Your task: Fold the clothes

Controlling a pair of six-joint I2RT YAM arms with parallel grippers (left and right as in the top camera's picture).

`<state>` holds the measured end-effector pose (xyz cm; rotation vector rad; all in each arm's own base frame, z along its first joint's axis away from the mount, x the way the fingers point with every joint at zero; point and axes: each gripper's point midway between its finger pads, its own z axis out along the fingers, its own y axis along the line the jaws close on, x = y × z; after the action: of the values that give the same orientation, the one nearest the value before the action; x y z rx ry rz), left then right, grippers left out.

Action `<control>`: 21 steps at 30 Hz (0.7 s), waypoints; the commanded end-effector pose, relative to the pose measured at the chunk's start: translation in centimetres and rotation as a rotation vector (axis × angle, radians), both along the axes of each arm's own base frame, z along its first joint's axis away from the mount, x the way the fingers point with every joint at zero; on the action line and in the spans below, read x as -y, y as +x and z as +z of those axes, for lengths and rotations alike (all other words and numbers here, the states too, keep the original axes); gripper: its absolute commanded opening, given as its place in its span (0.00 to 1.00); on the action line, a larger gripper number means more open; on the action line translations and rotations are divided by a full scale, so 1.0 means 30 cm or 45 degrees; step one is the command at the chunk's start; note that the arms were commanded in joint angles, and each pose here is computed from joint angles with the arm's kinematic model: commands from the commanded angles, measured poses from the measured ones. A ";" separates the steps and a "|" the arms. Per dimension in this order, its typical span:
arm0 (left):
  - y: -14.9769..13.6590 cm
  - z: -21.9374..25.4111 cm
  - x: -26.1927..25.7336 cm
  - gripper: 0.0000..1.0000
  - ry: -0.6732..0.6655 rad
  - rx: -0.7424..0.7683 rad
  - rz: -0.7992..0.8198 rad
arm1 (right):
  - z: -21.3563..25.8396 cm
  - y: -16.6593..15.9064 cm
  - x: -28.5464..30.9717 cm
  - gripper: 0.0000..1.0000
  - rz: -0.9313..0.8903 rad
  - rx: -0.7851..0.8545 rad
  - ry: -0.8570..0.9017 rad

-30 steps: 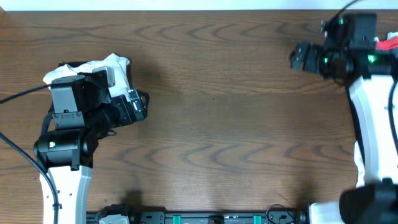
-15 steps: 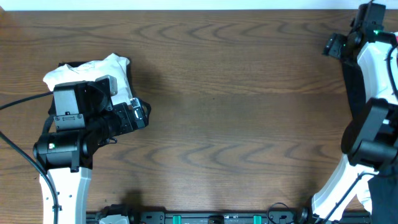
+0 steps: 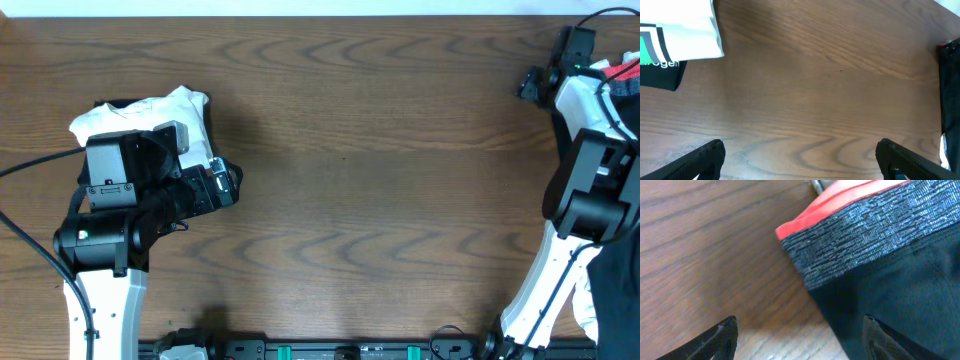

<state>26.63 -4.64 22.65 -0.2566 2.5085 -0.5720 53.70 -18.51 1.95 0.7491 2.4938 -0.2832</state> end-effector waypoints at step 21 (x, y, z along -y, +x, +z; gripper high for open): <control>0.002 0.028 0.012 0.98 -0.016 0.029 -0.012 | -0.049 -0.025 0.065 0.17 -0.017 -0.035 0.031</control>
<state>26.70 -4.64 22.69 -0.2551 2.5052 -0.5721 52.25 -21.03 0.66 0.8341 2.4992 -0.3442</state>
